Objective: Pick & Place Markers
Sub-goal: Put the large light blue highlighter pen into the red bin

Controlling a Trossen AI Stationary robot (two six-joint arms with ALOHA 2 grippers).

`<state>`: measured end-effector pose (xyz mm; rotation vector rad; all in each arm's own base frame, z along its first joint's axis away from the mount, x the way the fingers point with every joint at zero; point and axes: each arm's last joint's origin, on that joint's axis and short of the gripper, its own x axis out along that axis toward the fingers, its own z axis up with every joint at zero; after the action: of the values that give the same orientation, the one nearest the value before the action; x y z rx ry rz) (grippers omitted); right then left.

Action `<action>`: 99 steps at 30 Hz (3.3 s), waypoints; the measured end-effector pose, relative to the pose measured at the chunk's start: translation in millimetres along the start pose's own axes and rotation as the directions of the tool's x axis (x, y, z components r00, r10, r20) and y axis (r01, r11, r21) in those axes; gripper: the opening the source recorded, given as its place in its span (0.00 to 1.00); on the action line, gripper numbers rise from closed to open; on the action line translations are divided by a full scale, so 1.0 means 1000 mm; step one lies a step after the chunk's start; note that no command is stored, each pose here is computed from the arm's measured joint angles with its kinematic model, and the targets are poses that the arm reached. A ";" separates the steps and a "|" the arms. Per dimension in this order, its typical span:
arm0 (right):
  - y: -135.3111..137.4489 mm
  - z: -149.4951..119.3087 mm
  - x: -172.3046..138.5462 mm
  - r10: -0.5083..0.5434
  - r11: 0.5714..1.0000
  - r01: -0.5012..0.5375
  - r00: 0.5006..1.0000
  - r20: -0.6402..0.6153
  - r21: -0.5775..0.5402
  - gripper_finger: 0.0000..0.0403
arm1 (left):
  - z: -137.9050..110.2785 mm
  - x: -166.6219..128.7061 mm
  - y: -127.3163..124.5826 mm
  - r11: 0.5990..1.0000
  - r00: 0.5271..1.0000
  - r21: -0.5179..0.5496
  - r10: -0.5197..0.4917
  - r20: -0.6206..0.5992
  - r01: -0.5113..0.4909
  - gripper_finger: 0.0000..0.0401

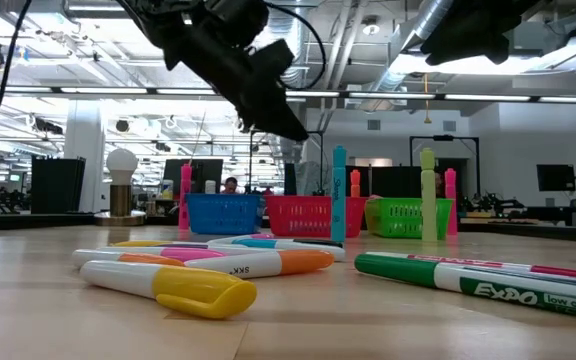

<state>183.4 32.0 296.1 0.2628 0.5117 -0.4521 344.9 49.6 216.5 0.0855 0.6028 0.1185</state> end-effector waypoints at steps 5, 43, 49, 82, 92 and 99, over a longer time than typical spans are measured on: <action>0.001 0.000 0.000 0.026 1.000 -0.026 1.000 -0.016 0.000 0.31 | -0.010 -0.003 -0.016 0.983 0.983 0.014 -0.185 0.015 0.185 0.22; 0.009 -0.001 -0.004 0.091 0.996 -0.091 0.996 -0.002 -0.006 0.31 | -0.042 0.055 -0.019 0.980 0.969 -0.049 -0.180 0.170 0.190 0.56; 0.009 -0.001 -0.004 0.091 0.996 -0.091 0.996 -0.001 -0.006 0.31 | -0.048 0.061 -0.017 0.982 0.972 -0.054 -0.173 0.157 0.183 0.56; 0.009 -0.001 -0.004 0.080 0.997 -0.080 0.997 0.004 -0.004 0.31 | -0.047 0.075 -0.020 0.979 0.959 -0.054 -0.179 0.221 0.195 0.41; 0.009 -0.001 -0.004 0.080 0.997 -0.080 0.997 0.004 -0.004 0.31 | -0.047 0.077 -0.022 0.979 0.951 -0.050 -0.180 0.253 0.198 0.20; 0.009 -0.001 -0.004 0.080 0.997 -0.080 0.997 0.004 -0.004 0.31 | -0.041 0.073 -0.021 0.980 0.944 -0.046 -0.174 0.280 0.194 0.19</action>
<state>184.0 41.3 298.6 0.2777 0.4960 -0.3735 382.9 40.8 139.6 -0.0263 0.3255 -0.0531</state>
